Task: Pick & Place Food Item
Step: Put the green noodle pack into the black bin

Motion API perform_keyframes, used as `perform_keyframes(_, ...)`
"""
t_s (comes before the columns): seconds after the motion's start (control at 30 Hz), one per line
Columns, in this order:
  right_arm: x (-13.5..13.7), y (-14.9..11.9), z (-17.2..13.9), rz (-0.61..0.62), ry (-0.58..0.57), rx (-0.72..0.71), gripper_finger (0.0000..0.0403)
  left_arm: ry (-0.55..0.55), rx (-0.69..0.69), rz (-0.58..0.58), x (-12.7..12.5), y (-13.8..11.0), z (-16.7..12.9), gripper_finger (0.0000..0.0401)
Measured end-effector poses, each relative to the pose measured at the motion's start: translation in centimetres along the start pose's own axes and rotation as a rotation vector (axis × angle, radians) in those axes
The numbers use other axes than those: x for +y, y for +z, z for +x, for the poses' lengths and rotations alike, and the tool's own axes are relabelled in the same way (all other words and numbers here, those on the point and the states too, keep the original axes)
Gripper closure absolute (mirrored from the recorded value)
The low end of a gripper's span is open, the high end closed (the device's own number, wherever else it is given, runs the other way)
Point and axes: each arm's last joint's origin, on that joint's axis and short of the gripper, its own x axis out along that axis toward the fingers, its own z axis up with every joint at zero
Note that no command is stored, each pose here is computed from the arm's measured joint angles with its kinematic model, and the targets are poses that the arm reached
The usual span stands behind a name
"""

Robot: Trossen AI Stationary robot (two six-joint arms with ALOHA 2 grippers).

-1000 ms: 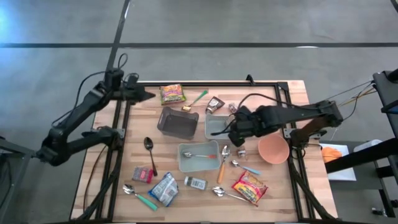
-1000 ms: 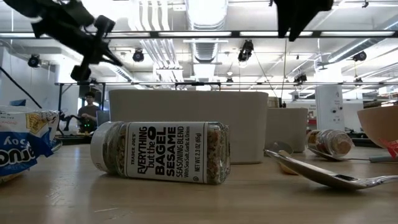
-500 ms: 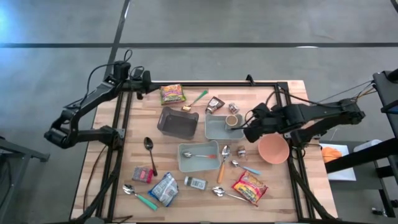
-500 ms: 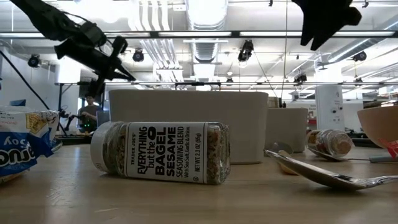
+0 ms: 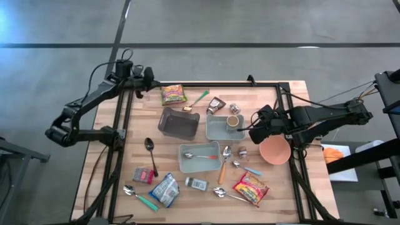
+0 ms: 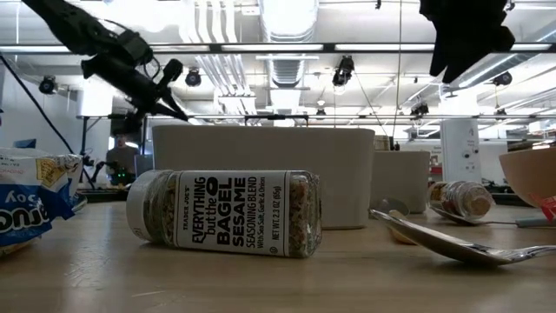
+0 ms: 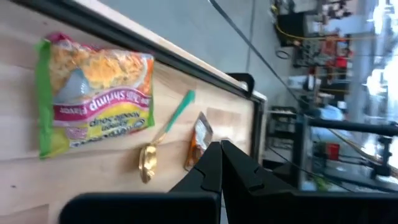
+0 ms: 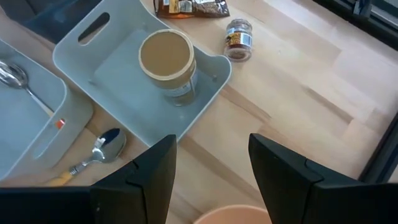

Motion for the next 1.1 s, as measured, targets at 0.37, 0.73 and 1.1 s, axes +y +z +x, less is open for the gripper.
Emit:
perform_keyframes(0.37, -0.1, 0.1, -0.3, -0.050, 0.011, -0.002, 0.0203, 0.301, -0.182, 0.423, -4.6, -0.6, -0.6, 0.0401)
perform_keyframes(0.73, -0.1, -0.1, -0.1, -0.056, 0.005, 0.002, 0.0203, 0.357, 0.003, 0.410, -2.2, -0.4, 3.1, 0.0331)
perform_keyframes(1.1, -0.1, -0.1, -0.1, -0.056, 0.009, 0.006, 0.0203, 0.498, 0.152, 0.264, 1.7, 0.1, 8.0, 0.0178)
